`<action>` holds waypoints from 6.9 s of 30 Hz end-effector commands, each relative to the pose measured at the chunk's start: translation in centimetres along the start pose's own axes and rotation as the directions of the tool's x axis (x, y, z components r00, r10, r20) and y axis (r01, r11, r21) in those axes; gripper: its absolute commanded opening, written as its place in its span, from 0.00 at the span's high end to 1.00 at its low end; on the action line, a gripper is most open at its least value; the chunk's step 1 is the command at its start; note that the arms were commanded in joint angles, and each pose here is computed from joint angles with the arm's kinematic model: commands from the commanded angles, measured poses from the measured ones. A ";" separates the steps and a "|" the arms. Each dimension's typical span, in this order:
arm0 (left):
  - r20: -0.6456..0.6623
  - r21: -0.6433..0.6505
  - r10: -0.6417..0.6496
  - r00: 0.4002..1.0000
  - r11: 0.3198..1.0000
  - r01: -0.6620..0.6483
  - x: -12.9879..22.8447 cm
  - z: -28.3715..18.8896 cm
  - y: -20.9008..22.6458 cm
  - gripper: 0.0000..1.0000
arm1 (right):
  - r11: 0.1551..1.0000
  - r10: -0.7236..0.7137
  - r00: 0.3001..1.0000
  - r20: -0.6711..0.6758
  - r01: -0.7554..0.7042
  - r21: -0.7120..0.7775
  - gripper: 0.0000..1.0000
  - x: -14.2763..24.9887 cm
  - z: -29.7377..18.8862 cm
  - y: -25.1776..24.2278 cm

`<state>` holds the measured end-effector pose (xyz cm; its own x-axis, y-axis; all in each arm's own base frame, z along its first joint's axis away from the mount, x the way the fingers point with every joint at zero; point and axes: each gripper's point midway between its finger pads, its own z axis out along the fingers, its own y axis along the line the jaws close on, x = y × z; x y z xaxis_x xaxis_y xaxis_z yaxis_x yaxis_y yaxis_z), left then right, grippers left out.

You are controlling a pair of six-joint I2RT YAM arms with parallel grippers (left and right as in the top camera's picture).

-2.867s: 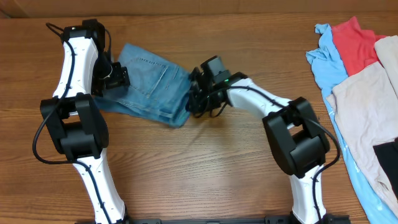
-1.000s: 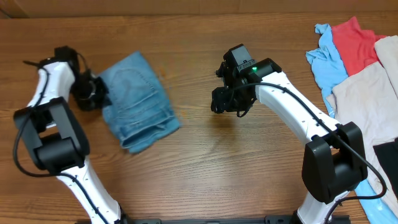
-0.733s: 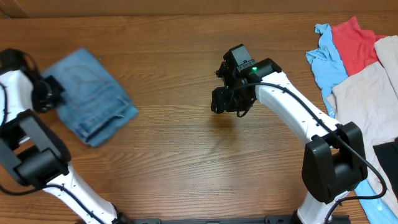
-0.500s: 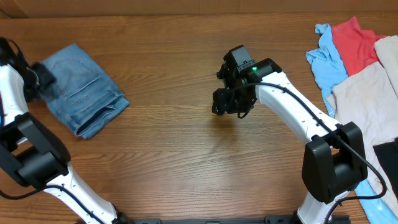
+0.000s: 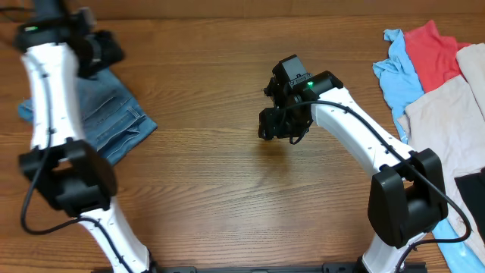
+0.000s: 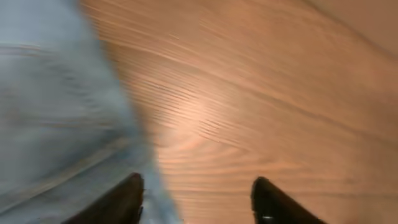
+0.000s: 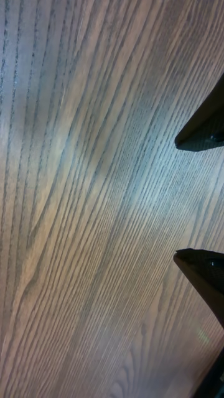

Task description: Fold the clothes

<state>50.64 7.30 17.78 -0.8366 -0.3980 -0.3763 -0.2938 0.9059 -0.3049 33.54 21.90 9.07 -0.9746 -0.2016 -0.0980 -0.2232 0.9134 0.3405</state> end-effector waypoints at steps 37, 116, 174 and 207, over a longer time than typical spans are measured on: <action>-0.427 -0.574 -0.479 0.767 0.799 0.179 16.7 5.3 20.4 0.93 | 1.000 -0.008 1.000 0.010 0.008 0.006 0.45 -0.1 -0.8 0.1; 0.229 -0.091 0.386 0.893 0.922 -0.376 24.1 -12.6 -6.2 0.00 | 0.952 0.031 0.722 0.691 -0.232 0.200 0.00 15.1 -18.7 -10.2; -0.161 -0.207 0.401 0.902 0.879 -0.428 26.8 -2.1 -4.1 0.00 | 0.959 -0.269 0.109 0.957 -0.067 0.277 0.00 11.9 -14.5 -12.6; 0.505 -0.002 0.257 0.824 0.955 -0.297 26.8 -6.4 0.0 0.00 | 0.959 -0.269 0.109 0.957 -0.067 0.277 0.00 11.9 -14.5 -12.6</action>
<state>25.62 -1.72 13.82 -0.6048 -0.1759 -0.7767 -0.1031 0.9844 -0.1426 24.48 2.78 17.30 -0.0315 0.0740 -0.9968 -0.1362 0.9876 0.0776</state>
